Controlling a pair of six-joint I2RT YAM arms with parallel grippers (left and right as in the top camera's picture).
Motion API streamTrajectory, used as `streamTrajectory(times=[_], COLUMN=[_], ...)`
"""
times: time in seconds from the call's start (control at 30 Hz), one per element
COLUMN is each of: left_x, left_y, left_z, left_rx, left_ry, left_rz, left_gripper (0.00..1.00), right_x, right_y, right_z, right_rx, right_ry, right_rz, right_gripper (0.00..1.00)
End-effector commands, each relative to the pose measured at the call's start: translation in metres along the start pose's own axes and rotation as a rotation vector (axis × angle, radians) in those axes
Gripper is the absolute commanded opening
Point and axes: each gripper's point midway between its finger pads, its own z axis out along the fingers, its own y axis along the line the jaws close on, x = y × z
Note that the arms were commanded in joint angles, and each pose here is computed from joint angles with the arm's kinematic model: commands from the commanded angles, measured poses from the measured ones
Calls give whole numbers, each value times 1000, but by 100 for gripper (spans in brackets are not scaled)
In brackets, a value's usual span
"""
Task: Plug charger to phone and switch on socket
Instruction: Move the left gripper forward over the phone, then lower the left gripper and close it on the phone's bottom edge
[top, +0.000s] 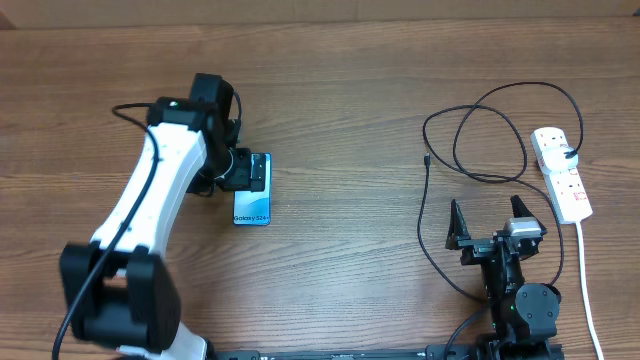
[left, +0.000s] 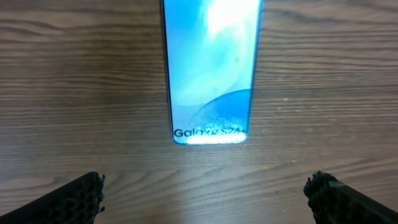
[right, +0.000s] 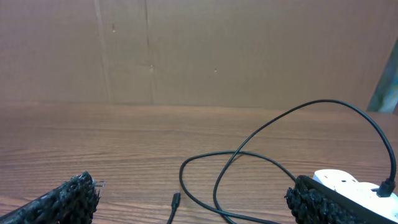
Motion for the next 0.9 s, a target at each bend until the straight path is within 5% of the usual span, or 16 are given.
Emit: streamTrajectory(times=[0.0, 0.33, 0.87], left_x=[-4, -8, -22], left_y=[-4, 0, -9], left_z=[18, 66, 76], left_rx=[-1, -34, -84], left_ry=[50, 145, 79], left_rz=[7, 6, -49], left_gripper=[100, 100, 100], right_x=[4, 4, 4], right_y=[-1, -1, -1], right_z=[1, 1, 1], right_rx=[6, 6, 6], right_ry=[9, 8, 9], right_rz=[-2, -2, -2], right_gripper=[100, 100, 100])
